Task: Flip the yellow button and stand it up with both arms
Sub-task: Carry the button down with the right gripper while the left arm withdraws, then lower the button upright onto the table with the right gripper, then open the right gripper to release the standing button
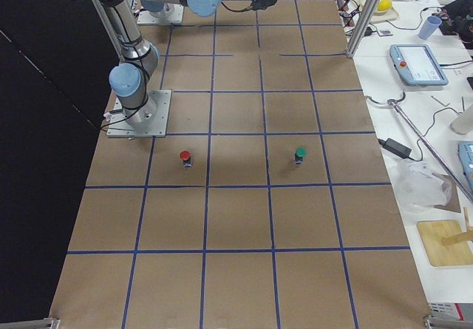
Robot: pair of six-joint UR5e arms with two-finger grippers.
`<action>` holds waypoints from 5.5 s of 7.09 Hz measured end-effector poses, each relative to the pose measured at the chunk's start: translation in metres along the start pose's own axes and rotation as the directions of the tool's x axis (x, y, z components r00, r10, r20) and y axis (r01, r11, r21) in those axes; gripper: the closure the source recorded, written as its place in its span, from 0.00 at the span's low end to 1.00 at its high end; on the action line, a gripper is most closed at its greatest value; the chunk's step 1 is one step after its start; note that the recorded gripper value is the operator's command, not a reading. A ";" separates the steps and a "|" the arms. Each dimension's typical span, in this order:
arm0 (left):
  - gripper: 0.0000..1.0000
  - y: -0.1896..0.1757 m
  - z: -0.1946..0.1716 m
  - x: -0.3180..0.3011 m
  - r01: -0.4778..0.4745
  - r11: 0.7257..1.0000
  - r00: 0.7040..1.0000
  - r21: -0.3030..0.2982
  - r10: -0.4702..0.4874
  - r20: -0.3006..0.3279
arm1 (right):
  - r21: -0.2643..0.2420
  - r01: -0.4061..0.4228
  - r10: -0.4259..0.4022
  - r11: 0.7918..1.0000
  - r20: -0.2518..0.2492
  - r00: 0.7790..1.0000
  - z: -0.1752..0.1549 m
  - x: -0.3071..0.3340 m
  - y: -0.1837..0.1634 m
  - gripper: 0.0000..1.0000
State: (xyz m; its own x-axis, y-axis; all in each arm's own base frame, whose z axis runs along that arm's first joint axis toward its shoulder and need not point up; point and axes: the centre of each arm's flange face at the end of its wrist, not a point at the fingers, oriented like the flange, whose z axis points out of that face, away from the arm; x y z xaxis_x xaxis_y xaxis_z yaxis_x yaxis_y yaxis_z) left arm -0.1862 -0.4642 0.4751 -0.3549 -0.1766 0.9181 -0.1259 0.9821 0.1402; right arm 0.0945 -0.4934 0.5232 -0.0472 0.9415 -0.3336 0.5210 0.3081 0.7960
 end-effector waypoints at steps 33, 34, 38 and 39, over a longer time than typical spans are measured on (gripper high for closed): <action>0.00 -0.047 -0.064 0.002 -0.230 0.970 0.353 -0.079 0.159 0.922 | 0.839 0.347 0.276 0.419 -0.481 0.832 -0.097 0.110 -0.379 0.71; 0.00 -0.047 -0.064 0.003 -0.232 0.970 0.353 -0.079 0.159 0.922 | 0.837 0.350 0.277 0.421 -0.486 0.829 -0.097 0.110 -0.381 0.49; 0.00 -0.048 -0.073 0.010 -0.245 0.967 0.343 -0.066 0.150 0.927 | 0.822 0.359 0.293 0.442 -0.511 0.808 -0.096 0.114 -0.381 0.21; 0.00 -0.048 -0.073 0.011 -0.246 0.967 0.340 -0.065 0.149 0.929 | 0.814 0.367 0.294 0.450 -0.524 0.799 -0.098 0.115 -0.376 0.07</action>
State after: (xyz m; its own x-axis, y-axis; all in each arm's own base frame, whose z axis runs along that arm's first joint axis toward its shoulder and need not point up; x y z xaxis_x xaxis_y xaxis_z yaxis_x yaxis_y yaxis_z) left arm -0.1159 -0.5086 0.5053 -0.9996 0.0255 -0.0115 0.0262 0.9975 -0.0660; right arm -0.1903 -0.4877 0.2354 -0.3306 0.9148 0.2322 0.9109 0.3736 -0.1752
